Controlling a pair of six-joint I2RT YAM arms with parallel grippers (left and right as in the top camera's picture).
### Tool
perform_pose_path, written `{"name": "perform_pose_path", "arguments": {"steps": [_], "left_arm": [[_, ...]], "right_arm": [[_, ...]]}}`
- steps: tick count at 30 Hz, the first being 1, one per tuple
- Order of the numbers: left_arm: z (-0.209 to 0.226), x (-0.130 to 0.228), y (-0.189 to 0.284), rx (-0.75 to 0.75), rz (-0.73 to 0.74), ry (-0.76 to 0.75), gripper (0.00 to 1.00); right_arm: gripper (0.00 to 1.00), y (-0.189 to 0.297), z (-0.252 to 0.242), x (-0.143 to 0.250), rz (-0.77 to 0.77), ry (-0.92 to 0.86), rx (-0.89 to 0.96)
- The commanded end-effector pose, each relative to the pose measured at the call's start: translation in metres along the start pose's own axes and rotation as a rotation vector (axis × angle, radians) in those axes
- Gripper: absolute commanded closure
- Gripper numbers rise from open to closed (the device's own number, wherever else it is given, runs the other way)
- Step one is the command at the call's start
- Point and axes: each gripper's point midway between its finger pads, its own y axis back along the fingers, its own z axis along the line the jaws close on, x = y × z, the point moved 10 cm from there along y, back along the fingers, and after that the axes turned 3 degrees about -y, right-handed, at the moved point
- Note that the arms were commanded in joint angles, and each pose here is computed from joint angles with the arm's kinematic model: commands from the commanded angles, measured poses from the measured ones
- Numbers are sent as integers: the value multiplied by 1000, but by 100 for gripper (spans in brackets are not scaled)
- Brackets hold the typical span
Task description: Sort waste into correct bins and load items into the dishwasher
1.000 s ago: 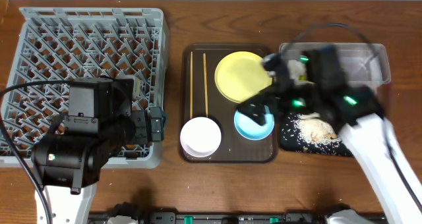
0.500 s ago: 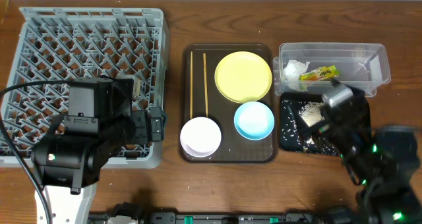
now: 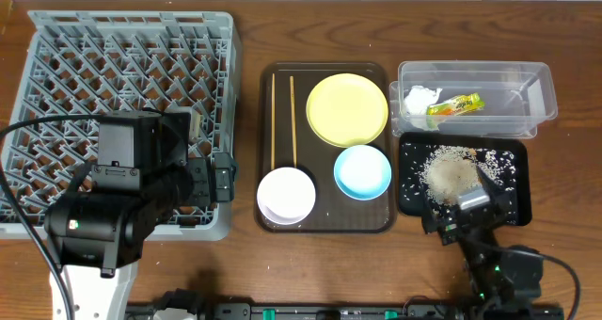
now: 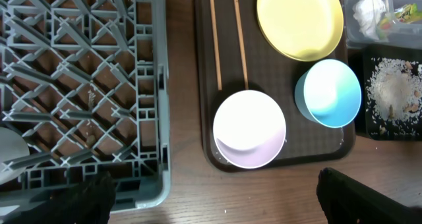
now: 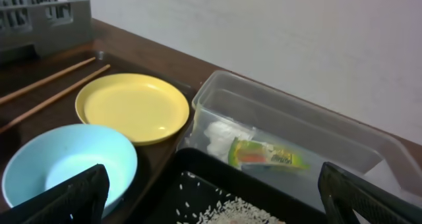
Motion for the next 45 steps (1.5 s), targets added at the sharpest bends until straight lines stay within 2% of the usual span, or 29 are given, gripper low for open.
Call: {"name": "perform_pose_path", "arguments": {"steps": [1, 7, 28, 33, 36, 39, 42, 45], "left_arm": [[-1, -2, 3, -9, -11, -12, 2], [-1, -2, 3, -9, -11, -12, 2], [-1, -2, 3, -7, -11, -10, 2], [-6, -5, 3, 65, -26, 36, 2], [-9, -19, 3, 87, -115, 14, 2], [-19, -35, -5, 199, -149, -8, 0], [-29, -45, -37, 192, -65, -20, 14], [-36, -52, -83, 33, 27, -74, 19]], "right_arm": [[1, -3, -1, 11, -11, 12, 17], [1, -8, -1, 14, -80, 28, 31], [1, -8, -1, 14, -77, 27, 30], [1, -8, -1, 14, -77, 27, 30], [1, -8, -1, 14, -77, 27, 30], [1, -8, -1, 14, -77, 27, 30], [1, -8, -1, 14, -77, 27, 30], [1, -8, -1, 14, -77, 27, 30]]}}
